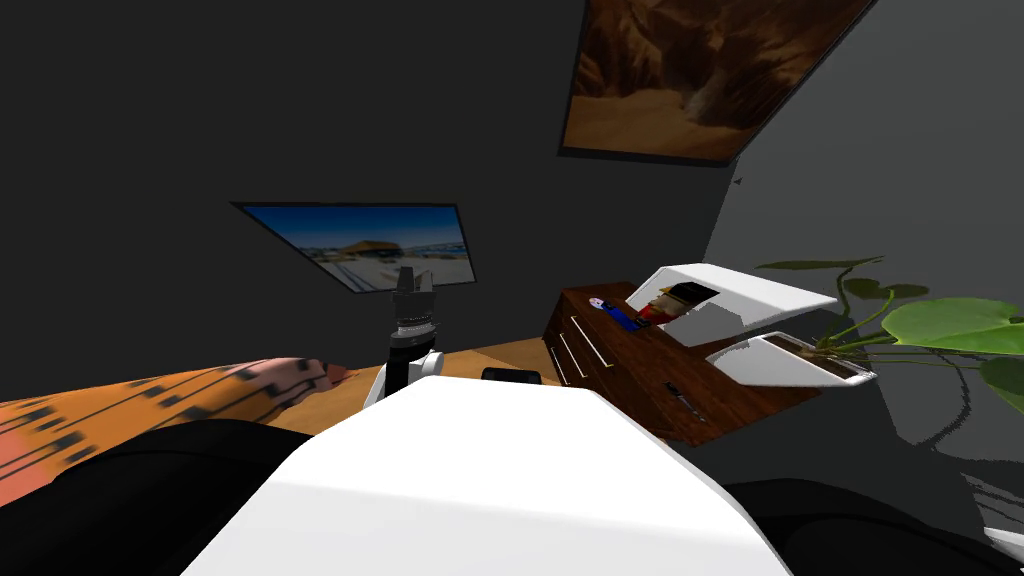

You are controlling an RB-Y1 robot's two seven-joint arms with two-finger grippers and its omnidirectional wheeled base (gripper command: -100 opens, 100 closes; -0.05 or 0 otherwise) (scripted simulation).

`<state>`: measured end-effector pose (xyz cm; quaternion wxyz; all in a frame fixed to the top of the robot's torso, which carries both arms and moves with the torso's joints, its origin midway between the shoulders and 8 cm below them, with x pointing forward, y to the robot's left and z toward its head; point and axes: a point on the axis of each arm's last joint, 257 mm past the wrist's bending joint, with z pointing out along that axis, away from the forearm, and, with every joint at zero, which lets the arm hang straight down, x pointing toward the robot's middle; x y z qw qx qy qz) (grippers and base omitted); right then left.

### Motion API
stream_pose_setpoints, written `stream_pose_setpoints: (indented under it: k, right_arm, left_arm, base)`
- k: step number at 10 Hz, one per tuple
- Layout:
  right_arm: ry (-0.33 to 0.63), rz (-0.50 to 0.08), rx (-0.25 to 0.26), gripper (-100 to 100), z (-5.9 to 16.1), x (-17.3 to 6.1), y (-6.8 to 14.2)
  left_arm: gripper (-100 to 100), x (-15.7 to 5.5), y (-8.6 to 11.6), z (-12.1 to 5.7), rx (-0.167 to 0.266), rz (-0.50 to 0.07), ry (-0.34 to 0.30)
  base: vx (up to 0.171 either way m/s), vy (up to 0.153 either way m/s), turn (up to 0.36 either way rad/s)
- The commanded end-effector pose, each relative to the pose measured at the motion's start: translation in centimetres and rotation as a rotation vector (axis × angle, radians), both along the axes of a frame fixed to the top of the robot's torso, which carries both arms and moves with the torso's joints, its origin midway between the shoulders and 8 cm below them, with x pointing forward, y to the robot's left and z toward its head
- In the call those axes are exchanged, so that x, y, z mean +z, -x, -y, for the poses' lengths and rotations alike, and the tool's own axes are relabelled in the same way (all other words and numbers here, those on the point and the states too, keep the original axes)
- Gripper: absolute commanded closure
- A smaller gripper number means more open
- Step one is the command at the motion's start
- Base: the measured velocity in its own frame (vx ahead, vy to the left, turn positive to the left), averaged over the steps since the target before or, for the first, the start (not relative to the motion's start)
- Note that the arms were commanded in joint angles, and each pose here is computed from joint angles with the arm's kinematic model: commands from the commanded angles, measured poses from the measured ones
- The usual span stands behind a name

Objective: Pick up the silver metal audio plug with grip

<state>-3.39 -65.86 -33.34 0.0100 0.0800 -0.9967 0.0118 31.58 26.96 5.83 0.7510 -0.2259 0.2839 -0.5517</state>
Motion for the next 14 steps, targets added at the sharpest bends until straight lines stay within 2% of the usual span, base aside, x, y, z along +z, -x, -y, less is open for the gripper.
stream_pose_setpoints:
  k: [1, 3, 5, 6, 7, 8, 12, 13, 14]
  right_arm:
    - [0.055, -0.014, 0.031, -100, 2.2, 1.8, -0.9]
    - [0.092, -0.008, 0.058, -100, 3.9, 3.2, -2.5]
    - [0.098, 0.011, 0.066, -100, 4.1, 3.5, -3.8]
    - [0.097, 0.005, 0.064, -100, 4.0, 3.4, -3.5]
    - [0.097, 0.007, 0.065, 0, 4.0, 3.5, -3.6]
    - [0.097, 0.008, 0.058, -100, 3.9, 2.7, -2.8]
    - [0.095, 0.010, 0.041, -100, 3.5, 0.8, -0.9]
    - [0.095, 0.010, 0.043, -100, 3.6, 1.2, -1.1]
    - [0.095, 0.010, 0.044, 100, 3.6, 1.2, -1.1]
  left_arm:
    - [0, 0.0, 0.0, 0.0, 0.000, 0.000, 0.000]
    - [0, 0.0, 0.0, 0.0, 0.000, 0.000, 0.000]
    - [0, 0.0, 0.0, 0.0, 0.000, 0.000, 0.000]
    - [0, 0.0, 0.0, 0.0, 0.000, 0.000, 0.000]
    - [0, 0.0, 0.0, 0.0, 0.000, 0.000, 0.000]
    - [0, 0.0, 0.0, 0.0, 0.000, 0.000, 0.000]
    - [0, 0.0, 0.0, 0.0, 0.000, 0.000, 0.000]
    - [0, 0.0, 0.0, 0.0, 0.000, 0.000, 0.000]
    - [0, 0.0, 0.0, 0.0, 0.000, 0.000, 0.000]
  base:
    - [0.180, 0.127, 0.015]
    - [0.220, 0.095, 0.035]
    - [0.191, 0.096, 0.057]
    - [0.071, 0.042, 0.008]
    - [0.015, 0.008, 0.001]
    - [0.015, -0.007, 0.053]
    - [0.016, -0.021, 0.044]
    - [0.004, -0.008, 0.007]
    - [0.000, 0.000, 0.000]
